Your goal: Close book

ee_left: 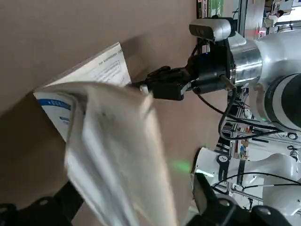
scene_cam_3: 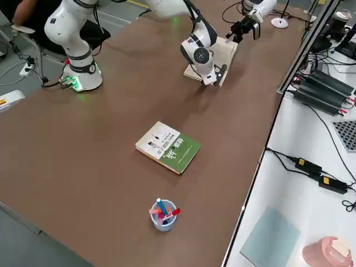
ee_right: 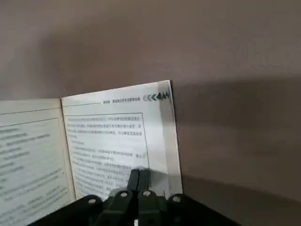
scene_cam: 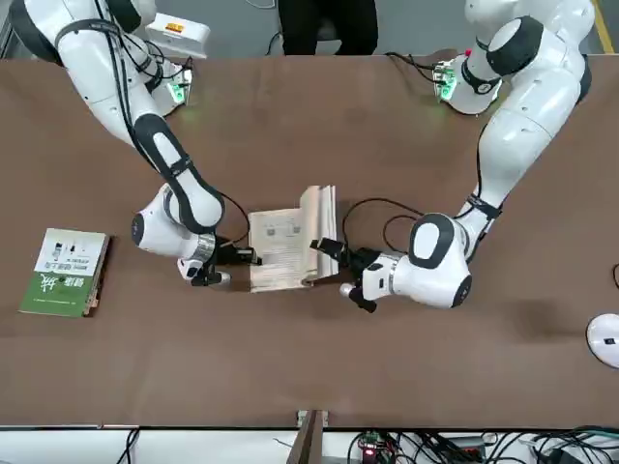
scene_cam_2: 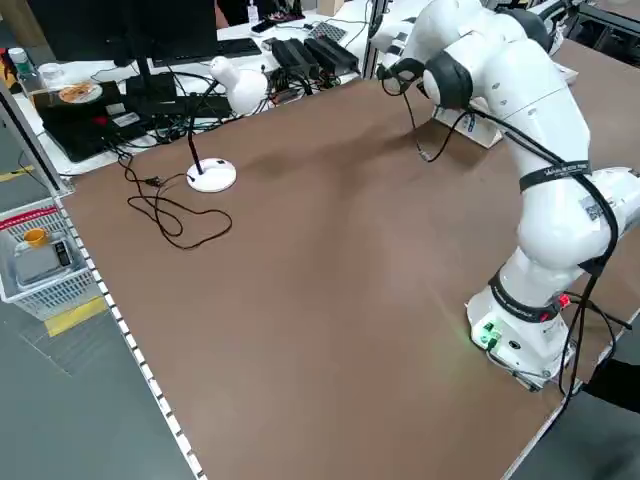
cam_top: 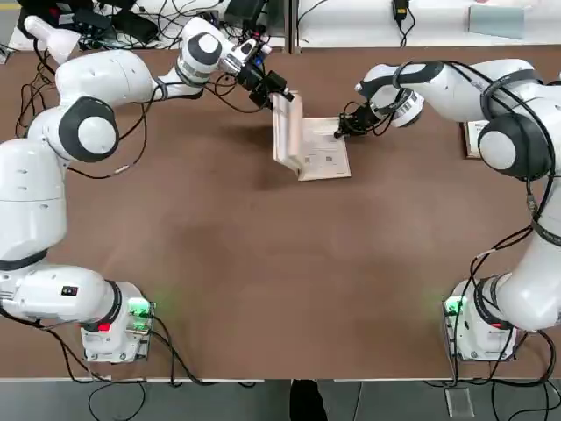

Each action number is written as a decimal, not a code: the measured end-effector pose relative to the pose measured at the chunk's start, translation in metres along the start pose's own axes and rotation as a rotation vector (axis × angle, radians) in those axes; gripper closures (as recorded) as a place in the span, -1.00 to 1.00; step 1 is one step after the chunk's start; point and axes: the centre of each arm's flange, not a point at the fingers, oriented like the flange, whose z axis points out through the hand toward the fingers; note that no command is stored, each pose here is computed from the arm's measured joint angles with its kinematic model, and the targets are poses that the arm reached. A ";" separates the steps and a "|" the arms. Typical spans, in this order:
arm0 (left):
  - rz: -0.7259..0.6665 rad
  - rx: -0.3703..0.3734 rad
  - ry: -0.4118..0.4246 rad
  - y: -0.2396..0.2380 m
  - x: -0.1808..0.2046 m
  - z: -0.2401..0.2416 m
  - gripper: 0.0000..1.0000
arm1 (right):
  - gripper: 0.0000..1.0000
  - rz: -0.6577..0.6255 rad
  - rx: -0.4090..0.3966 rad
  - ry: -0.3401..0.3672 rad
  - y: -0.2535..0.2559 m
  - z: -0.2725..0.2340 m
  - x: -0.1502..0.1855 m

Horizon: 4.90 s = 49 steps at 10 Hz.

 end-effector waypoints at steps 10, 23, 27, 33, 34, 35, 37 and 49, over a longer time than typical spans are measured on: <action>-0.054 0.000 0.026 0.015 0.004 0.008 -0.99 | 0.96 0.031 0.004 0.007 0.005 -0.007 0.004; -0.015 0.441 0.191 0.091 0.002 -0.116 -0.99 | 0.95 0.001 0.068 -0.132 0.074 -0.137 0.039; 0.020 0.700 0.275 0.123 -0.007 -0.161 -0.99 | 0.28 -0.094 -0.003 -0.152 0.079 -0.198 0.055; -0.023 0.829 0.306 0.138 -0.030 -0.227 -1.00 | -0.97 -0.271 -0.249 -0.145 0.076 -0.250 0.083; -0.046 0.837 0.308 0.134 -0.037 -0.246 -1.00 | -1.00 -0.307 -0.300 -0.142 0.072 -0.263 0.089; -0.067 0.845 0.309 0.132 -0.043 -0.264 -1.00 | -1.00 -0.341 -0.353 -0.144 0.069 -0.275 0.095; -0.107 0.861 0.295 0.133 -0.059 -0.292 -1.00 | -1.00 -0.390 -0.442 -0.161 0.058 -0.298 0.103; -0.233 0.977 0.181 0.158 -0.142 -0.351 -1.00 | -1.00 -0.120 -0.637 -0.055 -0.097 -0.460 0.022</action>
